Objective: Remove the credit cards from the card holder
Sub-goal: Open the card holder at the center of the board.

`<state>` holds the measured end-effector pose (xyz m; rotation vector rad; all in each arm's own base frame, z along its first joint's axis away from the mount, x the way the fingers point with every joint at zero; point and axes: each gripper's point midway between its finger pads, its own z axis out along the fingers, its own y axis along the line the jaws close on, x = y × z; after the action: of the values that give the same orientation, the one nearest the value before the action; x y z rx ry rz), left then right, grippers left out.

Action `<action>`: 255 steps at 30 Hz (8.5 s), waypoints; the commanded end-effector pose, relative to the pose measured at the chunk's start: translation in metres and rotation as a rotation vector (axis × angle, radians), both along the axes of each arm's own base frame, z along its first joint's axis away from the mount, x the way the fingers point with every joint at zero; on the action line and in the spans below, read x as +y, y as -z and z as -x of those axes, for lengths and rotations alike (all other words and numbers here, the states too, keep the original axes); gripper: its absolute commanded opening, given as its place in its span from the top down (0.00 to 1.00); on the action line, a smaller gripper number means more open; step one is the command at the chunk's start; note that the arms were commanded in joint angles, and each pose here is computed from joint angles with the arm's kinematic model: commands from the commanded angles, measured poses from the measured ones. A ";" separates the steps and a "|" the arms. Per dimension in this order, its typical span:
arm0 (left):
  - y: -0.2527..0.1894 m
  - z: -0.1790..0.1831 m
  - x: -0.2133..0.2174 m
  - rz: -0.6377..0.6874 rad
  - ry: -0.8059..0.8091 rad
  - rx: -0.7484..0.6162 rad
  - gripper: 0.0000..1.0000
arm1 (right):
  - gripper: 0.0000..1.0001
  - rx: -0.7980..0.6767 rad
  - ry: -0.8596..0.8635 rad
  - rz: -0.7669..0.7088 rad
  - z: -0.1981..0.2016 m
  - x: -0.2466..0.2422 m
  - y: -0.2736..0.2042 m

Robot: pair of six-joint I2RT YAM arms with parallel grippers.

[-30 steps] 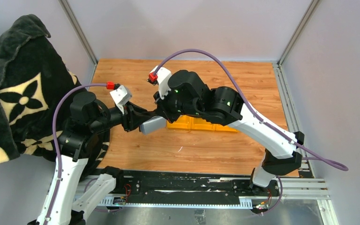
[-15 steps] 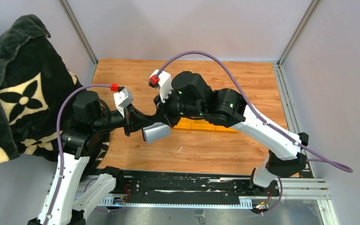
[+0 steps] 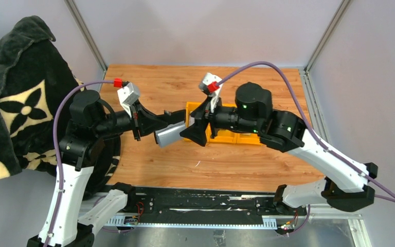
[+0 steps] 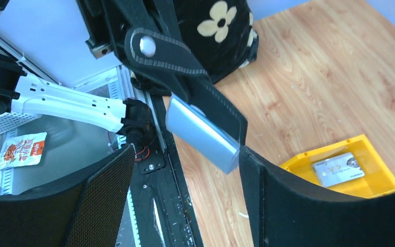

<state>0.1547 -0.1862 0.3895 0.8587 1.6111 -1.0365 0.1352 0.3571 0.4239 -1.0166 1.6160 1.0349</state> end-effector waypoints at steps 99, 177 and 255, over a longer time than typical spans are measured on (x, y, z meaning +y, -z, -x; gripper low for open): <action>-0.105 0.035 -0.019 0.341 0.149 0.290 1.00 | 0.27 0.005 -0.263 -0.522 -0.006 -0.008 -0.030; -0.087 0.017 -0.009 0.260 0.010 0.092 1.00 | 0.65 0.213 -0.311 -0.473 0.014 -0.005 -0.018; -0.109 -0.002 -0.010 0.331 -0.068 0.216 1.00 | 0.88 -0.058 -0.230 -0.512 0.030 -0.036 -0.020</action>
<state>0.1588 -0.1973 0.4857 0.4820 1.6081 -1.3364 0.1075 0.3265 0.4151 -0.9097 1.2110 1.5252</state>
